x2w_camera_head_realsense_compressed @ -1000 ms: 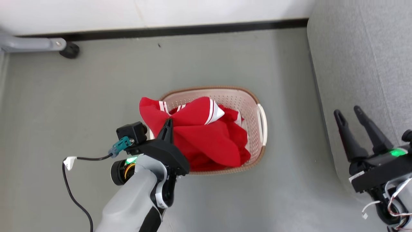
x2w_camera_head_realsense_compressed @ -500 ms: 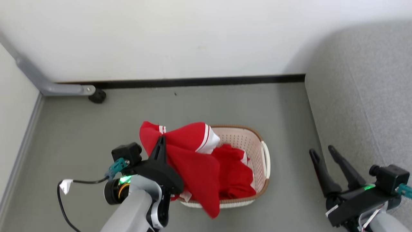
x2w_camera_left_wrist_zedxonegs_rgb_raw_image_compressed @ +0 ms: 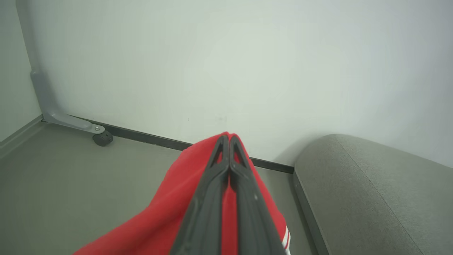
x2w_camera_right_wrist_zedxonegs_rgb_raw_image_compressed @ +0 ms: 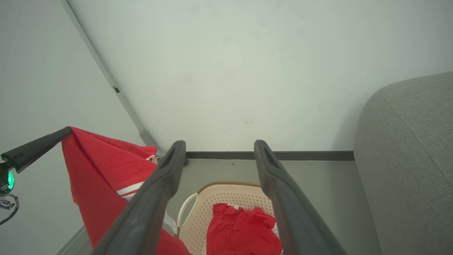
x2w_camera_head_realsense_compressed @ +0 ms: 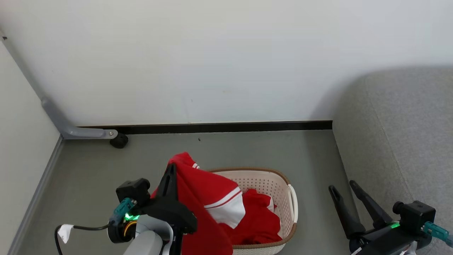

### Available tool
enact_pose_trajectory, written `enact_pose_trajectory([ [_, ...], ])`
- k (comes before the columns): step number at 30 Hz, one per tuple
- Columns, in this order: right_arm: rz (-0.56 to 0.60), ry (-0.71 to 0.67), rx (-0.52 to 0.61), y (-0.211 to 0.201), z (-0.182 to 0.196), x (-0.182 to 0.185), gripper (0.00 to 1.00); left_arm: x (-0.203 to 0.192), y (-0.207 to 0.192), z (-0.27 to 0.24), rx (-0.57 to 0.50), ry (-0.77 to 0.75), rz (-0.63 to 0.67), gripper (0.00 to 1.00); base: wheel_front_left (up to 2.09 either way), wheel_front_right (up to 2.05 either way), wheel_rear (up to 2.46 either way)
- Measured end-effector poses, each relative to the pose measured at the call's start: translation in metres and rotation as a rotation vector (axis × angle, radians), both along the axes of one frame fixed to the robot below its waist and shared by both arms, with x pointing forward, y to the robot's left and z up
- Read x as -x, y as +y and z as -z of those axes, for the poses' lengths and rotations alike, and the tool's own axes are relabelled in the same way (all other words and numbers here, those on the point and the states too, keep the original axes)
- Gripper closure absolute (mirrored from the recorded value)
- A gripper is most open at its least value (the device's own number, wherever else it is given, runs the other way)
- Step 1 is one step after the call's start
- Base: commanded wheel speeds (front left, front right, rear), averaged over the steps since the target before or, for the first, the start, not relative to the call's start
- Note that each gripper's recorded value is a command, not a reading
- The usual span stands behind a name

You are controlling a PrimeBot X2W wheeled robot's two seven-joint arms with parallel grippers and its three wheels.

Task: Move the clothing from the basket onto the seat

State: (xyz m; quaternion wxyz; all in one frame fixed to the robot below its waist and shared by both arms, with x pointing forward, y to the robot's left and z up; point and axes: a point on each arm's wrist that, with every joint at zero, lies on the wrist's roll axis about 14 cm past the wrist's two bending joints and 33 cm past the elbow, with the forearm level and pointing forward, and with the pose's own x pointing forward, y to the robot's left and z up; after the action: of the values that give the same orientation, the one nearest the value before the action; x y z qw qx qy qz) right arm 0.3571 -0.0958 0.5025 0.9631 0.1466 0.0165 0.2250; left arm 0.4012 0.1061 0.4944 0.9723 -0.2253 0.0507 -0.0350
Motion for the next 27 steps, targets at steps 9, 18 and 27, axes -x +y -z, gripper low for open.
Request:
enact_pose_trajectory([
  [9, -0.060, -0.029, 0.018, 0.017, -0.006, 0.007, 0.00, 0.008, 0.005, -0.014, -0.017, -0.066, -0.015, 1.00, 0.00, 0.00, 0.00],
  [18, -0.167, -0.070, 0.059, 0.042, -0.012, 0.014, 0.00, 0.009, 0.007, -0.029, -0.035, -0.126, -0.018, 1.00, 0.00, 0.00, 0.00],
  [27, -0.410, -0.207, 0.123, 0.104, -0.043, 0.027, 0.00, 0.011, 0.000, -0.042, -0.062, -0.179, 0.004, 1.00, 0.00, 0.00, 0.00],
])
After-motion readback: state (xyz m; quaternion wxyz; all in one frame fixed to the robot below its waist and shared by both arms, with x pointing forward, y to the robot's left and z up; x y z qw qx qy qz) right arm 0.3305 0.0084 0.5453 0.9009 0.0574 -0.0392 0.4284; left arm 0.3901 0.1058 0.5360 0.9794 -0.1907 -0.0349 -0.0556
